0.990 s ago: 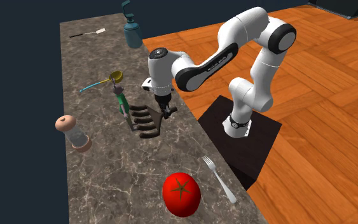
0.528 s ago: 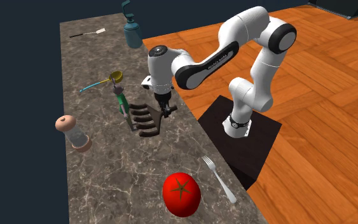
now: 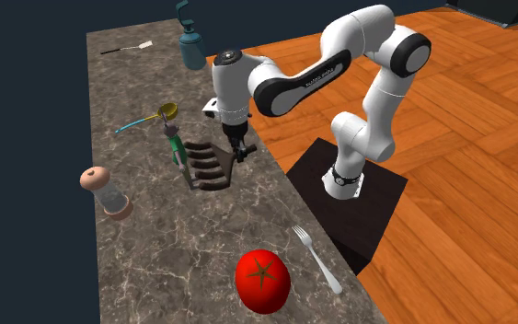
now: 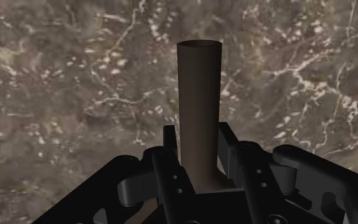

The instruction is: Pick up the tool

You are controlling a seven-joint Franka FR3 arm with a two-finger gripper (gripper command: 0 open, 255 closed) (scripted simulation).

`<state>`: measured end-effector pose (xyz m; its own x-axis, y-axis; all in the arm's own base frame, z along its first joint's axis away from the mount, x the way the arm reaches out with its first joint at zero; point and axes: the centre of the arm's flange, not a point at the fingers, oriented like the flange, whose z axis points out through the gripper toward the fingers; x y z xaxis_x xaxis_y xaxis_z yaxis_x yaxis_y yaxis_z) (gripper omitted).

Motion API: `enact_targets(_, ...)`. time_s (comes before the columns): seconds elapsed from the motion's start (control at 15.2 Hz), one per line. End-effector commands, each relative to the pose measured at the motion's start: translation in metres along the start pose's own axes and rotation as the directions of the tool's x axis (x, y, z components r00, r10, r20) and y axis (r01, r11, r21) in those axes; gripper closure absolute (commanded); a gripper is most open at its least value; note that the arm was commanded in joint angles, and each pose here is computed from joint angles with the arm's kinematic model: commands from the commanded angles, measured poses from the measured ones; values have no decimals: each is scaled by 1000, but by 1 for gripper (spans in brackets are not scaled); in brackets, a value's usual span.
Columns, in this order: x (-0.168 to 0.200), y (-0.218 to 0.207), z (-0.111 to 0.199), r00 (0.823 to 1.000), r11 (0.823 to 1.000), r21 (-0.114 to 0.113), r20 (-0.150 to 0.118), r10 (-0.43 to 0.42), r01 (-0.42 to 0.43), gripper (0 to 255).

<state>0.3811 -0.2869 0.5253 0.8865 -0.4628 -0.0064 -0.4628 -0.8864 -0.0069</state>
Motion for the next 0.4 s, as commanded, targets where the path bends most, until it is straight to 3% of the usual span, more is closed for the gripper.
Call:
enact_targets(0.0,1,1,-12,1000,1000,0,0,0,0,255)
enact_targets(0.33,1,0,-29,1000,1000,0,0,0,0,255)
